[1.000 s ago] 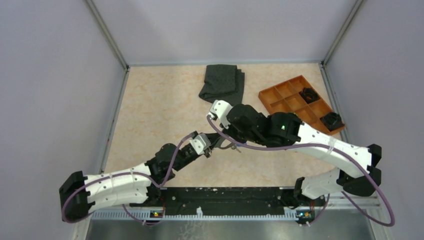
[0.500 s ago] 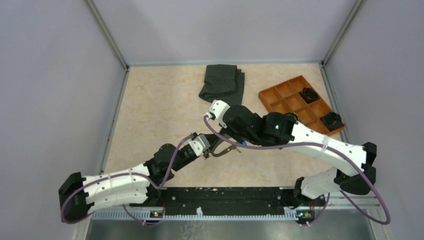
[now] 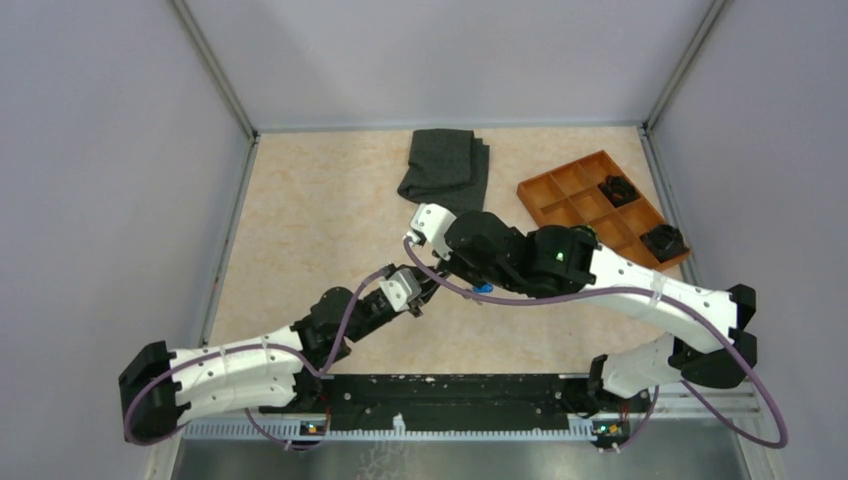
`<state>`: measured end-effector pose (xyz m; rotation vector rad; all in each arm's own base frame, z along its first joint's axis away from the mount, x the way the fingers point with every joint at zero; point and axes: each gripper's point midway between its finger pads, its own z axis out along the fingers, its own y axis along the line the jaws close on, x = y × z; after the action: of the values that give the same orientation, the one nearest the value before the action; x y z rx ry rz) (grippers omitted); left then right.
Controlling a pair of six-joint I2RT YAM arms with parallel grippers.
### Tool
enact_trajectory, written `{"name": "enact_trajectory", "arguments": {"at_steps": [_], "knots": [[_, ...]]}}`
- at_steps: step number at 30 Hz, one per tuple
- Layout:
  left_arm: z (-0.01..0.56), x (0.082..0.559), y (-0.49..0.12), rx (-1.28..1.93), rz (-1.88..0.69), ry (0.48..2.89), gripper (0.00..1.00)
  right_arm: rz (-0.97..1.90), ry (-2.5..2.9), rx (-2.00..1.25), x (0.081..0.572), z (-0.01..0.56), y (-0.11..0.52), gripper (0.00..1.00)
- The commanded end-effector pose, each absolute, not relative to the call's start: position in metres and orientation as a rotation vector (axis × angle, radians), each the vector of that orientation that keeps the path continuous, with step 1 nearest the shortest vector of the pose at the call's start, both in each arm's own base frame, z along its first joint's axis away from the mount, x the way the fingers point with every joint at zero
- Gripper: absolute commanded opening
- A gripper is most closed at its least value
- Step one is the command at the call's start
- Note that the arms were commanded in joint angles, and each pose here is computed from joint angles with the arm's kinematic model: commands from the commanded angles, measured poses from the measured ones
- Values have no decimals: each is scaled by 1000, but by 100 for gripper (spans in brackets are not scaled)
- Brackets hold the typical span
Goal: Remove the keys from the keyring
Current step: Remove the key from the keyring.
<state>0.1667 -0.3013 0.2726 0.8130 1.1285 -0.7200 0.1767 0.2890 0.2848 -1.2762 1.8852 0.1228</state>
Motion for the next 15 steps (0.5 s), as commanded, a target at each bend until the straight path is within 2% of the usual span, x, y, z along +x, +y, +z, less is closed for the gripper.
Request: {"name": "enact_trajectory", "arguments": {"at_steps": [1, 15], "knots": [[310, 166, -303, 738, -756, 1044, 21, 200, 1814, -1224, 174, 318, 294, 0], [311, 167, -310, 758, -761, 1061, 19, 226, 1809, -1227, 167, 324, 296, 0]]}}
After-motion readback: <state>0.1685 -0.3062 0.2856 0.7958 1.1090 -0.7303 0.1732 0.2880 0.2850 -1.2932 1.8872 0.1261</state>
